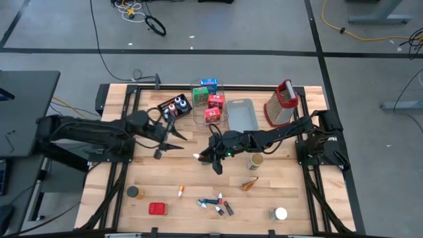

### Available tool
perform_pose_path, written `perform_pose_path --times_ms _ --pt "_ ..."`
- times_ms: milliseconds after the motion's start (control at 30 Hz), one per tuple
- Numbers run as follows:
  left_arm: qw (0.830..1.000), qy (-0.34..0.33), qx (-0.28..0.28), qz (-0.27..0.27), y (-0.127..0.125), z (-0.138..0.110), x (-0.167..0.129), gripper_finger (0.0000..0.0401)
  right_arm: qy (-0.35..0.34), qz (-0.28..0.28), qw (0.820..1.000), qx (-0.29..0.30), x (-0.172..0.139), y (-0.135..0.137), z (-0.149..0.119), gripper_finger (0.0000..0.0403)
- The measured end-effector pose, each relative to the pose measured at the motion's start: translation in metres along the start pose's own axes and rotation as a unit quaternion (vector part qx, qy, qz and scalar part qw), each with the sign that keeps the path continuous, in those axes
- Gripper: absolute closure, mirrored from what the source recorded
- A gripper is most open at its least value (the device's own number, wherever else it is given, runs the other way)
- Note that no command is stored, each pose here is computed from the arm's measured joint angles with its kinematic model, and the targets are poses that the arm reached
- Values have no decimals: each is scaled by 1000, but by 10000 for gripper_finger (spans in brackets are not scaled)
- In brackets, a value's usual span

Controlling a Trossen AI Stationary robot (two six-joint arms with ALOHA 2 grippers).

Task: Pick & Place Kitchen Items
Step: Put the right small yellow food coloring bottle into the black bin

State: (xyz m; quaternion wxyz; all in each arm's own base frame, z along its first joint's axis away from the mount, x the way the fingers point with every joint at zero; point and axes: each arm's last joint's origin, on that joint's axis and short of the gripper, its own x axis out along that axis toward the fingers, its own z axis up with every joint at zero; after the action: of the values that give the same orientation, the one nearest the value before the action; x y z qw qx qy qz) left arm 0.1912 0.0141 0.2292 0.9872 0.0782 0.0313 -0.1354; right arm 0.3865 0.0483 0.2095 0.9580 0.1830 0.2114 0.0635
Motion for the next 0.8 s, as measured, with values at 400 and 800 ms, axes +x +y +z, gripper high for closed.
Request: perform_pose_path --times_ms 400,800 --pt "999 -10 13 -42 -5 -22 38 223 -8 5 1000 -4 0 0 2 307" --pt "998 -25 19 -48 -7 -28 48 222 -28 14 1000 -1 -1 -9 10 307"
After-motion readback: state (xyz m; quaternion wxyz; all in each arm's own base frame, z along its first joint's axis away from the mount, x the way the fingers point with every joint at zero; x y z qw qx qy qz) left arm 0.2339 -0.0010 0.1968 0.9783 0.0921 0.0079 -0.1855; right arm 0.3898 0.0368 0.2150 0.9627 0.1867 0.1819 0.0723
